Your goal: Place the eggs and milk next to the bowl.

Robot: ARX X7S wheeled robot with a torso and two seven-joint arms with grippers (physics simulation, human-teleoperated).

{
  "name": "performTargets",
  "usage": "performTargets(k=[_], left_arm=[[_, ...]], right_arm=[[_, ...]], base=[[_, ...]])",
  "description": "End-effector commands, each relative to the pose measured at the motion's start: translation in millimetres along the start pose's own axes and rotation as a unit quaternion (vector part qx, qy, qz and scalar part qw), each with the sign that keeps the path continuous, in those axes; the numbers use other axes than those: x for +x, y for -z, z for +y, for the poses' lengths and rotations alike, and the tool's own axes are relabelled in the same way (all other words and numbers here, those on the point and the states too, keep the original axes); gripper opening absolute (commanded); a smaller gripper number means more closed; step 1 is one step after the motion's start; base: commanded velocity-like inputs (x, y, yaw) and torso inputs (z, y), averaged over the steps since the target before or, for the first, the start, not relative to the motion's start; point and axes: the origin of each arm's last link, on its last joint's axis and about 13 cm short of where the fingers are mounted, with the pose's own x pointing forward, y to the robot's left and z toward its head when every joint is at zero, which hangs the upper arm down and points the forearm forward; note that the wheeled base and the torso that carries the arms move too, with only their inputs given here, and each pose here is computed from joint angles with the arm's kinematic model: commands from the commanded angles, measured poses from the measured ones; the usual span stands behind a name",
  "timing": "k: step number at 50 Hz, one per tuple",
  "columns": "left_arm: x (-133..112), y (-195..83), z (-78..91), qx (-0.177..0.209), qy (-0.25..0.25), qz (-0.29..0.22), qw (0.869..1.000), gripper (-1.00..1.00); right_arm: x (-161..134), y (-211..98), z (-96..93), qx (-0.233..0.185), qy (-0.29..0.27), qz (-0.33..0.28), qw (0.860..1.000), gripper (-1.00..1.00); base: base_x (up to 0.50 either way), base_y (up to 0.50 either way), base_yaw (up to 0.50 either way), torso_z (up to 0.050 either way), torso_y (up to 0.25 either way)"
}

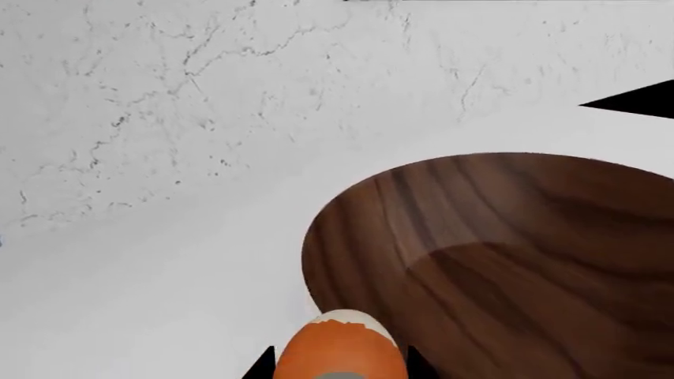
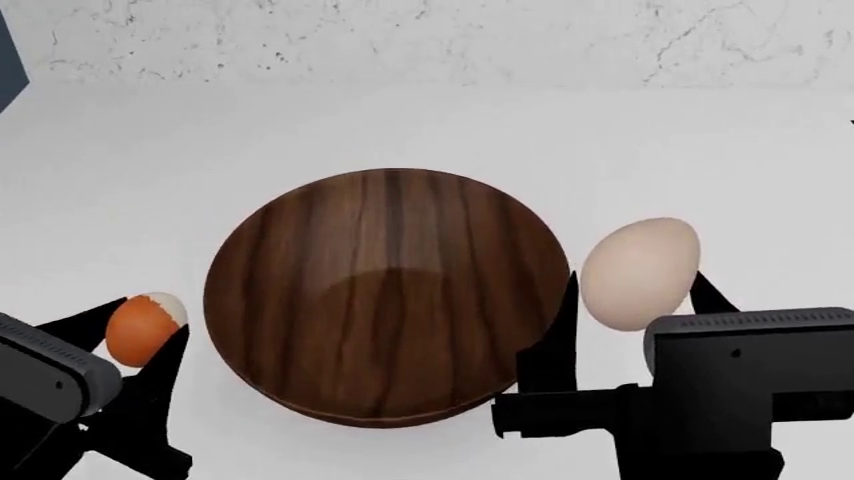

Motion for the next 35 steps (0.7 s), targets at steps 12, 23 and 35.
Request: performTargets(k=[12, 23, 35], left_arm=[[5.6, 14.8, -4.1, -0.002, 0.015, 0.031, 0.999, -1.0], [7.3, 21.2, -5.8, -0.003, 0.018, 0.038, 0.999, -1.0], [8.9, 27.4, -8.9, -0.002, 0.024, 0.044, 0.999, -1.0]], right_arm=[[1.7, -1.1, -2.0, -0.012, 0.002, -0.001, 1.0, -1.0], [1.2, -1.1, -1.5, -0.013, 0.002, -0.001, 1.0, -1.0], [1.1, -1.0, -1.4, -0.014, 0.002, -0.001, 1.0, -1.0]], base=[[0.0, 0.0, 0.0, 0.0, 0.0], [0.0, 0.0, 0.0, 0.0, 0.0], [0.0, 0.0, 0.0, 0.0, 0.0]])
